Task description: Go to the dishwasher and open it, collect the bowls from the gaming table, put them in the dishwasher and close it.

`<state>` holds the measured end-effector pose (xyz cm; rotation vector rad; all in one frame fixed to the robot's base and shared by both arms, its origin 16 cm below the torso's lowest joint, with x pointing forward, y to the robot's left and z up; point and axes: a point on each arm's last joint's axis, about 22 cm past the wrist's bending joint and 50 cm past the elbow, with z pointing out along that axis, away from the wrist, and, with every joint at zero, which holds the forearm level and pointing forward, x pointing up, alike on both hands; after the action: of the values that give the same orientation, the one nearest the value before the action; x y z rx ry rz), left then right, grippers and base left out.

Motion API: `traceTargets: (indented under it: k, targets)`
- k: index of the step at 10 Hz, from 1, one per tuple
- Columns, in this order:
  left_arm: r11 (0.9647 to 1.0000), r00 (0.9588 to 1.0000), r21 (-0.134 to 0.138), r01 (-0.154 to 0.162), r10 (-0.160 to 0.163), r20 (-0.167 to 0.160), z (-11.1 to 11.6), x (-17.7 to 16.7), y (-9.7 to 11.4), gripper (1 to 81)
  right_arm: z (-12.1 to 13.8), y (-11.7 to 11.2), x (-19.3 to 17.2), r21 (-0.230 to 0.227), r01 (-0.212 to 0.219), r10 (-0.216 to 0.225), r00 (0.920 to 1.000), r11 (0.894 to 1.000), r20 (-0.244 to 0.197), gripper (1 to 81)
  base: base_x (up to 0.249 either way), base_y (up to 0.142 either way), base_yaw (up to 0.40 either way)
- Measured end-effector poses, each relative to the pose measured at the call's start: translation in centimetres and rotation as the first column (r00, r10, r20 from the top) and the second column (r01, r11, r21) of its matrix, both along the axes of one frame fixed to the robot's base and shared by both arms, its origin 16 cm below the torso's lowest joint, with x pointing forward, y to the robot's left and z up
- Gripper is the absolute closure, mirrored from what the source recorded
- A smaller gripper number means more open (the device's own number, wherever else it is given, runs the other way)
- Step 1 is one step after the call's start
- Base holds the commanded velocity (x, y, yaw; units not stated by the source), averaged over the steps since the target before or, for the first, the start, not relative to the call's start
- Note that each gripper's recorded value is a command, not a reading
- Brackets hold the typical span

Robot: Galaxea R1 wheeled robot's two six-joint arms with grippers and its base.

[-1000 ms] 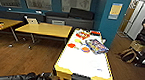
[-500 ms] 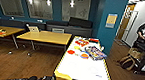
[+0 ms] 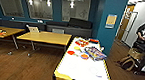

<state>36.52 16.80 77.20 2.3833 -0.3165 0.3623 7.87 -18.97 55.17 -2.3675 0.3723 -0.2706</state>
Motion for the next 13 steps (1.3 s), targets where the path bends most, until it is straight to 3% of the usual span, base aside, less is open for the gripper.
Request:
traceTargets:
  k: [3, 7, 9, 13]
  targets:
    - [0.9997, 0.9971, 0.019, -0.015, 0.017, -0.075, -5.5, -5.8, 1.1, 81.1, -1.8, 1.1, -0.4, -0.022, -0.008, 0.008, 0.9999, 1.000, -0.009, 81.1, 0.000, 0.000, 0.000]
    - [0.9970, 0.9845, 0.065, -0.043, 0.053, -0.167, -13.6, -15.3, 3.3, 81.1, -4.7, 3.1, -1.7, -0.063, -0.039, 0.037, 0.9983, 0.997, -0.045, 81.1, 0.000, 0.000, 0.000]
    - [0.9934, 0.9794, 0.098, -0.060, 0.078, -0.186, -16.8, -19.2, 5.0, 81.1, -5.7, 3.3, -2.5, -0.084, -0.054, 0.048, 0.9967, 0.995, -0.065, 81.1, 0.000, 0.000, 0.000]
    - [0.9942, 0.9813, 0.084, -0.067, 0.081, -0.175, -20.0, -23.0, 3.7, 81.1, -7.3, 3.4, -4.5, -0.122, -0.077, 0.067, 0.9945, 0.990, -0.081, 81.1, -0.037, 0.000, 0.000]
